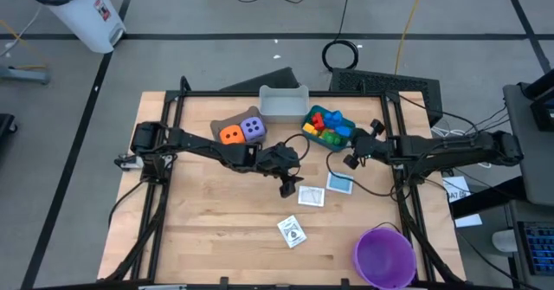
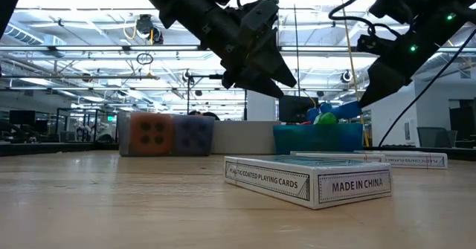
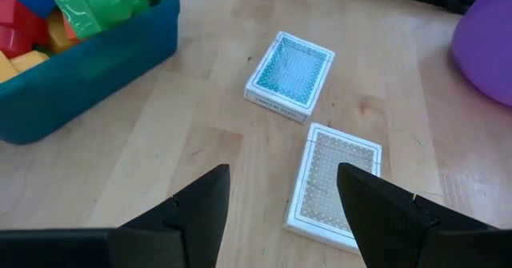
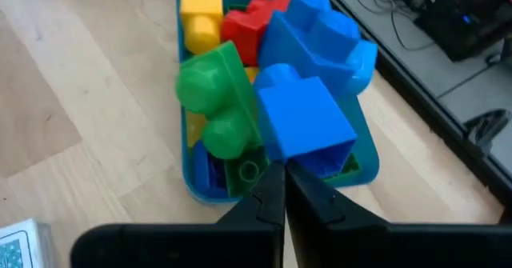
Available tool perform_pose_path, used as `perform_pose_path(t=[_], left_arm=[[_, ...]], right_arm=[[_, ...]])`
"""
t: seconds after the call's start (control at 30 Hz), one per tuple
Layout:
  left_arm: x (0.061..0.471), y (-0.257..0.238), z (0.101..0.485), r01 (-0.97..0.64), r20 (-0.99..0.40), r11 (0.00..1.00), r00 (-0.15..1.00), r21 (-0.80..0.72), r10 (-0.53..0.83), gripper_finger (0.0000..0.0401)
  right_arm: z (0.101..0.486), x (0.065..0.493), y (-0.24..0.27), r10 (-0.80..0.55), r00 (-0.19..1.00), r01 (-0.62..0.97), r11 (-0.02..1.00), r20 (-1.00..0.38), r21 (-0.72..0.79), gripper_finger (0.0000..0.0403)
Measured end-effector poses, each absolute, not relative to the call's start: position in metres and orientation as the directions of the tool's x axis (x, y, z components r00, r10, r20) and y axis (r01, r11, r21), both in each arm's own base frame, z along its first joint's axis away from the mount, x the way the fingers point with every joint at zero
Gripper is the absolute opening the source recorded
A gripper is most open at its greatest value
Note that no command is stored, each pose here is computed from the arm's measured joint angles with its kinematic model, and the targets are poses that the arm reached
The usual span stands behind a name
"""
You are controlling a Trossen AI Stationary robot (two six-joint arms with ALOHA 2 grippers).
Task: Pick & Place Toys
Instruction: Put the blue 1 stud game piece into the blue bin
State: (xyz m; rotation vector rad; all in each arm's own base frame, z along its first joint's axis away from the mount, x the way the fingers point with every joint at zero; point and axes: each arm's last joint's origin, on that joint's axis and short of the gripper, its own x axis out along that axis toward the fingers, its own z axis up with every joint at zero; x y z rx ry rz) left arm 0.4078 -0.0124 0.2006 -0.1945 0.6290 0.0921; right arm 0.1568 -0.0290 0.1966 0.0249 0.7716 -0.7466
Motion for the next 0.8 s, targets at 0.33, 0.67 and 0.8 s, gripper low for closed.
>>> perform_pose_path(t=[0.33,0.67,0.8], left_arm=[[0.408,-0.012,0.201,-0.145,-0.592,0.978,0.805,-0.153,0.027,0.0237],[0.408,-0.011,0.201,-0.157,-0.592,0.977,0.805,-0.145,0.041,0.0237],[0.408,-0.012,0.200,-0.157,-0.592,0.977,0.805,-0.145,0.041,0.0237]], right_arm=[[0.189,0.161,-0.040,-0.545,0.515,0.627,0.766,-0.661,-0.144,0.0000],[0.175,0.166,-0.051,-0.536,0.517,0.607,0.779,-0.668,-0.155,0.0000],[0.175,0.166,-0.051,-0.536,0.518,0.608,0.779,-0.667,-0.155,0.0003]])
